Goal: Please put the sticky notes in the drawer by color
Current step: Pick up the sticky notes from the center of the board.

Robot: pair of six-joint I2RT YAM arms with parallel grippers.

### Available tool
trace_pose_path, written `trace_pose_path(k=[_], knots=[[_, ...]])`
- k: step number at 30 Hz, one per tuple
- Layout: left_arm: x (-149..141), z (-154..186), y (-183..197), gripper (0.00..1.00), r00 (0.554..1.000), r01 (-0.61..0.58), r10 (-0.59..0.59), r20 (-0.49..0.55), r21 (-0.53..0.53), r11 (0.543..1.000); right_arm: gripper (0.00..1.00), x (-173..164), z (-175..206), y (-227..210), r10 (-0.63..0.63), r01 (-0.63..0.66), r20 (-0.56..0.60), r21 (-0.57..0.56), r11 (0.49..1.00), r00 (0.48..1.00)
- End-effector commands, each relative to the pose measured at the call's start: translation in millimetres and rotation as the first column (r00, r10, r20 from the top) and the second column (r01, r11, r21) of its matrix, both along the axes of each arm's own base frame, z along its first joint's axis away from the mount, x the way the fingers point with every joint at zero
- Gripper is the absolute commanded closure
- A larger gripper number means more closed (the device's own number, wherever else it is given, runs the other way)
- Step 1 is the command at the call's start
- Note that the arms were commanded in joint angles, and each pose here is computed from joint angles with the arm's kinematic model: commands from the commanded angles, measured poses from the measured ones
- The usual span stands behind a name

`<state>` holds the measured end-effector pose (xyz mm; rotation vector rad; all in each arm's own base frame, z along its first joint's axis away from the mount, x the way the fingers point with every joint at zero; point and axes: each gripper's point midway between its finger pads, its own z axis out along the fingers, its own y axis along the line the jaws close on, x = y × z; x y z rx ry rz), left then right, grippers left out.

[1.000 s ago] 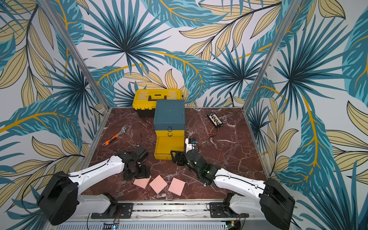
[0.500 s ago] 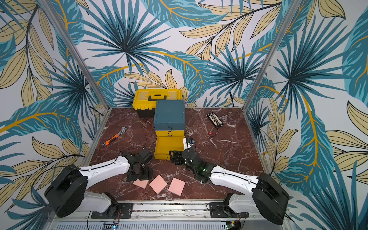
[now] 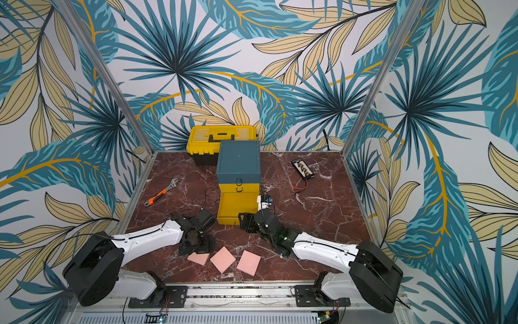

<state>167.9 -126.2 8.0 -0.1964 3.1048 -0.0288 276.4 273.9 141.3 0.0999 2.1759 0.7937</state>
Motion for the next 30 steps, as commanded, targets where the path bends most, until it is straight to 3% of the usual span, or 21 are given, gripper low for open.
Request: trace_pose_path(k=[1, 19, 30], knots=[[-3.4, -27.3, -4.6, 0.04, 0.999, -0.038, 0.037, -0.008, -0.044, 0.998, 0.18, 4.3, -4.6, -3.0, -0.026, 0.026, -0.016, -0.019, 0.999, 1.000], [-0.5, -6.3, -6.5, 0.15, 0.998, -0.048, 0.051, 0.033, -0.075, 0.996, 0.18, 10.0, -16.3, -7.0, -0.061, 0.060, -0.050, -0.009, 0.998, 0.997], [4.4, 10.4, -5.9, 0.16, 0.997, -0.049, 0.054, 0.062, -0.075, 0.996, 0.18, 11.3, -22.3, -13.6, -0.086, 0.087, -0.067, 0.004, 0.996, 0.994]])
